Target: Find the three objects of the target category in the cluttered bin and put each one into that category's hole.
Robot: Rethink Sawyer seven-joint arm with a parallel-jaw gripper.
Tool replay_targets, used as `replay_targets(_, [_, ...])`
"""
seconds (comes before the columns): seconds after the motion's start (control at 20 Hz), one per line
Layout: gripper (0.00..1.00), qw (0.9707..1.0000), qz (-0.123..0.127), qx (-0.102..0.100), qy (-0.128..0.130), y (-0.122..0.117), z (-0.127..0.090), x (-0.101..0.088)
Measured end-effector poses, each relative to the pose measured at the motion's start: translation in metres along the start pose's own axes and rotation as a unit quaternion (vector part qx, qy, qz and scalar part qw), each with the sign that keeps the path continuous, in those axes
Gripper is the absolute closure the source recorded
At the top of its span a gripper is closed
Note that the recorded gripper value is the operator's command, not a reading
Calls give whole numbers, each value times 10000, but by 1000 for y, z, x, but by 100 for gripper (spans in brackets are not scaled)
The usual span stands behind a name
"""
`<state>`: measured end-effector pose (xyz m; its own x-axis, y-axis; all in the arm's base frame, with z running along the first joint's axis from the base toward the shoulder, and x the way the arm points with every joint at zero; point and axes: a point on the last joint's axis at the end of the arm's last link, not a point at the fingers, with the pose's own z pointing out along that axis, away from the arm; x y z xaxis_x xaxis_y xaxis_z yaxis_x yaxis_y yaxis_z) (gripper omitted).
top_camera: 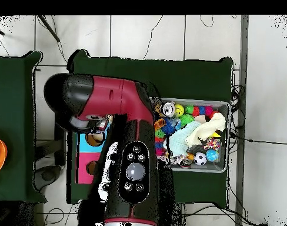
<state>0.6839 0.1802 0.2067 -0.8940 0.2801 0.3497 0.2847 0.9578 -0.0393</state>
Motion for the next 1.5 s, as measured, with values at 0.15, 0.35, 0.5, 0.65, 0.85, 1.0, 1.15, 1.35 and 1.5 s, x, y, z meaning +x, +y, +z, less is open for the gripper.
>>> replay_targets(0.15, [0, 9999, 84, -23, -96, 6, -6, -4])
replay_targets(0.35, [0, 9998, 126, -31, -171, 12, -9, -6])
replay_targets(0.5, [0, 9995, 116, -43, -290, 17, -6, -7])
replay_targets(0.65, [0, 9988, 85, -74, -473, 23, -4, -10])
replay_targets(0.85, [0, 9970, 45, -128, -761, 30, 0, -14])
replay_targets(1.0, [0, 9952, 28, -191, -964, 36, 6, -16])
replay_targets(1.15, [0, 9941, 34, -257, -1049, 40, 12, -14])
replay_targets(1.35, [0, 9944, 69, -319, -1002, 44, 24, -8])
replay_targets(1.5, [0, 9960, 109, -322, -822, 45, 43, 4])
